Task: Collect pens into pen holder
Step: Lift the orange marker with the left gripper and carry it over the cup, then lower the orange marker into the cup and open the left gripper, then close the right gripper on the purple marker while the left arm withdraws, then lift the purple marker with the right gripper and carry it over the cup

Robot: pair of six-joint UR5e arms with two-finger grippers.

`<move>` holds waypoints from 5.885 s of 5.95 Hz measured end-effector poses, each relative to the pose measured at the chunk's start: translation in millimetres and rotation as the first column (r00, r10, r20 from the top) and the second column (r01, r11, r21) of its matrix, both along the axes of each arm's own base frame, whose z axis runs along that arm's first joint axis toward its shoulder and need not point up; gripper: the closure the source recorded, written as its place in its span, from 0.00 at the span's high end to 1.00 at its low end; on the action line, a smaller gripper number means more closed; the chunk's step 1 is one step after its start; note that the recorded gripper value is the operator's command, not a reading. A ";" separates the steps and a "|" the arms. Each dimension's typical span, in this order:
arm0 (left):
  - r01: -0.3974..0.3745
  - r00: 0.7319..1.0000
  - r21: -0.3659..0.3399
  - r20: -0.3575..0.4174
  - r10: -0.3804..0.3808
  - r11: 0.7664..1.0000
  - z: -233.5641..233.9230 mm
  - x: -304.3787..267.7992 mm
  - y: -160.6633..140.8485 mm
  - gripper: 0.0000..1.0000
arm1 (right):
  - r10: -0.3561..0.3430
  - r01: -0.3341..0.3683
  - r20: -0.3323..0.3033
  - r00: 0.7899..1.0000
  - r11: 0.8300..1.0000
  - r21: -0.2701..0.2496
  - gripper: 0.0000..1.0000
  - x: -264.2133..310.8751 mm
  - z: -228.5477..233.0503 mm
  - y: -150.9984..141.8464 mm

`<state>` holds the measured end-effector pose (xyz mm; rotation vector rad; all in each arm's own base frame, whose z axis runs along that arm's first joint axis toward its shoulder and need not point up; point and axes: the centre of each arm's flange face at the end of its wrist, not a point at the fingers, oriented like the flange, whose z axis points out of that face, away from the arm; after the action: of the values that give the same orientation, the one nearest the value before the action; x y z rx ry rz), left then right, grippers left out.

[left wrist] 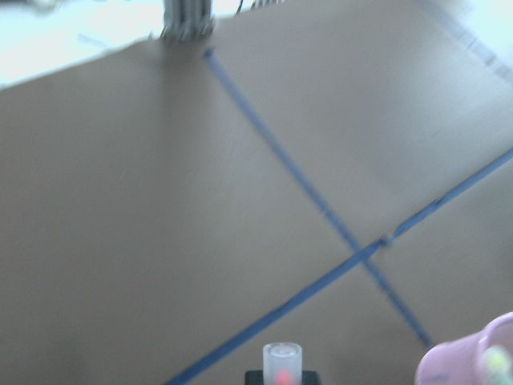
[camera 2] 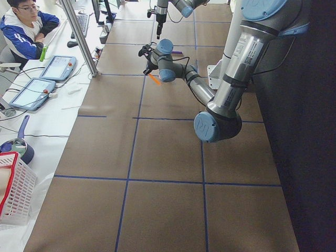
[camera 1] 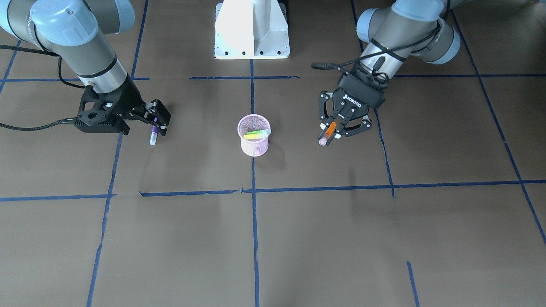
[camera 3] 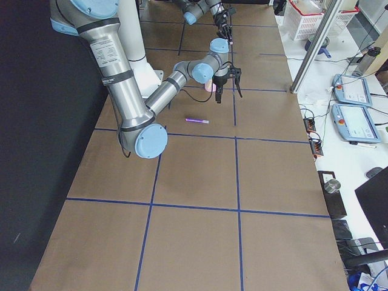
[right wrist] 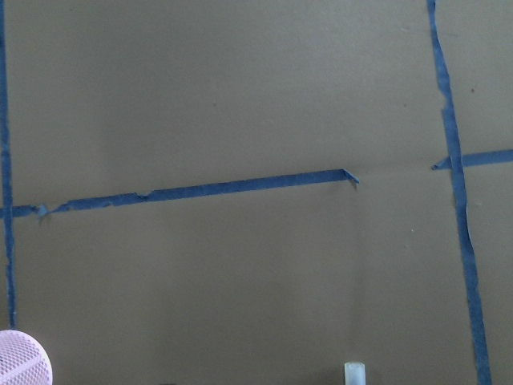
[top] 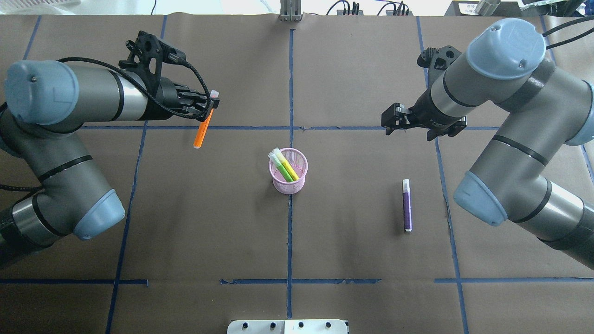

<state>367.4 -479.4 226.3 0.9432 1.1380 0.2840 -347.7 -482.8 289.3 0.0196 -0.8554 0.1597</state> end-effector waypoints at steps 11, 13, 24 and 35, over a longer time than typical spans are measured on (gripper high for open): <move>0.264 0.878 0.088 -0.435 -0.201 0.961 11.6 166.3 87.1 0.16 | -0.089 0.089 -0.041 0.995 0.996 -0.012 1.00 -10.3 35.9 12.6; 0.259 0.885 0.088 -0.420 -0.200 0.962 15.6 172.6 86.7 0.89 | -0.080 0.079 -0.045 0.996 0.997 -0.010 1.00 -10.4 35.7 11.9; 0.012 1.000 -0.034 -0.004 -0.013 0.999 34.1 -8.2 -37.1 1.00 | -0.034 0.034 -0.072 0.997 0.999 -0.012 1.00 -106.7 102.4 59.5; -0.002 0.998 -0.018 0.058 0.003 1.000 63.6 -28.8 -43.9 1.00 | -0.024 0.024 -0.060 0.998 1.000 -0.002 0.00 -89.3 102.4 58.8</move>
<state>338.6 -523.3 290.0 0.9121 1.0870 0.3012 -437.0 -423.9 391.7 0.0128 -0.7950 0.1370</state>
